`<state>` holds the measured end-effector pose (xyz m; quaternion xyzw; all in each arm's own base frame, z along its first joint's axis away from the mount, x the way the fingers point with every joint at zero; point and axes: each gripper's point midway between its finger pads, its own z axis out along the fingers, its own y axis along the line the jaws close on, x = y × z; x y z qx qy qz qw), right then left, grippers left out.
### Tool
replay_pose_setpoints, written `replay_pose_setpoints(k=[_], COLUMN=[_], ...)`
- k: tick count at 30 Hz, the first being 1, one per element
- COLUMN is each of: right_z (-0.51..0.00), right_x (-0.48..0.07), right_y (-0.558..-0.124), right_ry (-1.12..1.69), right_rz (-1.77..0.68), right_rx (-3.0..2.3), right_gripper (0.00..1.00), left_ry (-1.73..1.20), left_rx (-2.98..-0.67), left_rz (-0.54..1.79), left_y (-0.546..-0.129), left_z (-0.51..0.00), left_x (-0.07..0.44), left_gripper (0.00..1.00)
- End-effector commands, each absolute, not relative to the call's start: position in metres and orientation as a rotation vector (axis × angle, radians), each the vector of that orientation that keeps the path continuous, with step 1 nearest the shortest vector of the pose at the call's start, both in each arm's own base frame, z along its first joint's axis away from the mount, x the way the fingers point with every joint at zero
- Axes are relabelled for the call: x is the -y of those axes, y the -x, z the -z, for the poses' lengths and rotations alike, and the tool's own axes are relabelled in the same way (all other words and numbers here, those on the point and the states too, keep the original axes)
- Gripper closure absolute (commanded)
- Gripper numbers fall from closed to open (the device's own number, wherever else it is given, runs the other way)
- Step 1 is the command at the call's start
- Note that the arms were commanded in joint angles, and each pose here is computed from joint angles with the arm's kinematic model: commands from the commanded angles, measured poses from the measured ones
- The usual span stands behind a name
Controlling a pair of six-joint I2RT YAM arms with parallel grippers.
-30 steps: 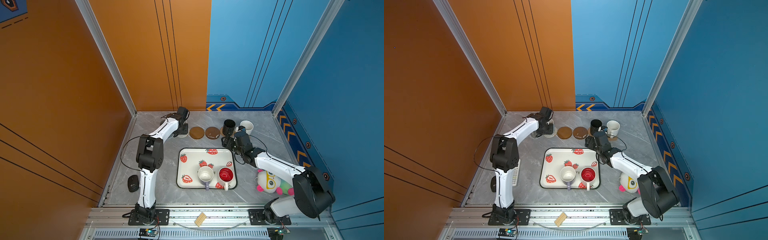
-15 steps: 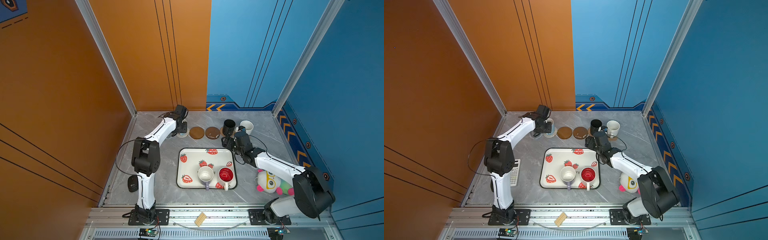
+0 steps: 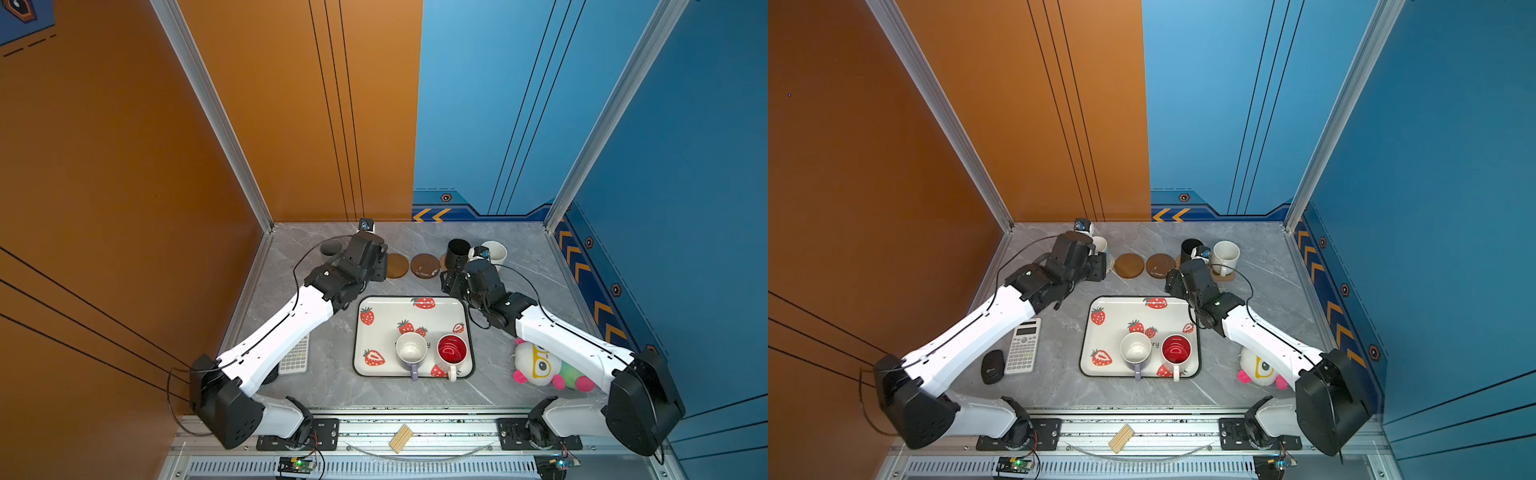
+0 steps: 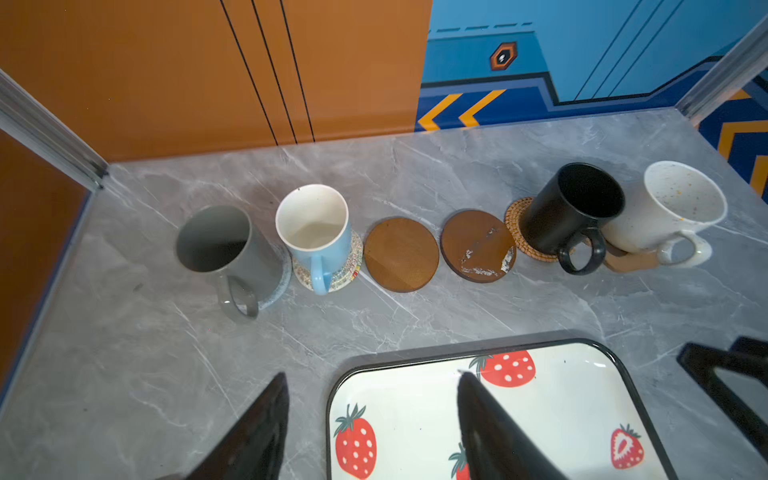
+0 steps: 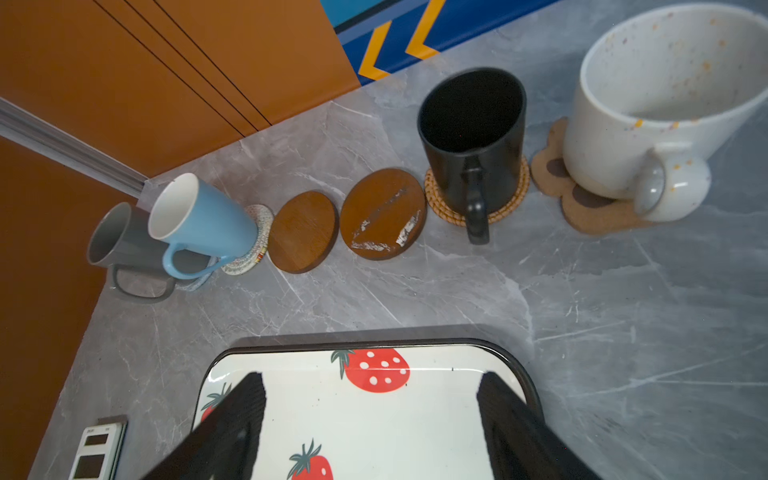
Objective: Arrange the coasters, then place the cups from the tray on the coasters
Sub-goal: 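Raise the left gripper away while the right moves over the red mug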
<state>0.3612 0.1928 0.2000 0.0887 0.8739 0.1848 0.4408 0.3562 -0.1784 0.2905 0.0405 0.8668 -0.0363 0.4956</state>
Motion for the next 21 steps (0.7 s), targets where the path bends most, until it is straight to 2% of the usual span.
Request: replay_pose_setpoints(k=[1, 7, 15, 21], right_z=[-0.222, -0.242, -0.264, -0.251], right_x=[-0.181, -0.184, -0.187, -0.19], right_y=[-0.349, -0.319, -0.258, -0.217], right_ry=[-0.176, -0.121, 0.03, 0.035], right_rz=[-0.362, -0.358, -0.305, -0.372], right_rx=[-2.159, -2.149, -2.179, -2.219], right_gripper=[0.21, 0.21, 0.23, 0.27], left_ry=[-0.012, 0.018, 0.007, 0.007], left_rx=[-1.973, -1.893, -1.887, -1.893], left_rz=[0.038, 0.204, 0.23, 0.263], left_y=[-0.347, -0.322, -0.306, -0.301], left_z=[-0.307, -0.316, -0.309, -0.306], left_x=[0.16, 0.16, 0.153, 0.155], left_gripper=[0.32, 0.3, 0.3, 0.29])
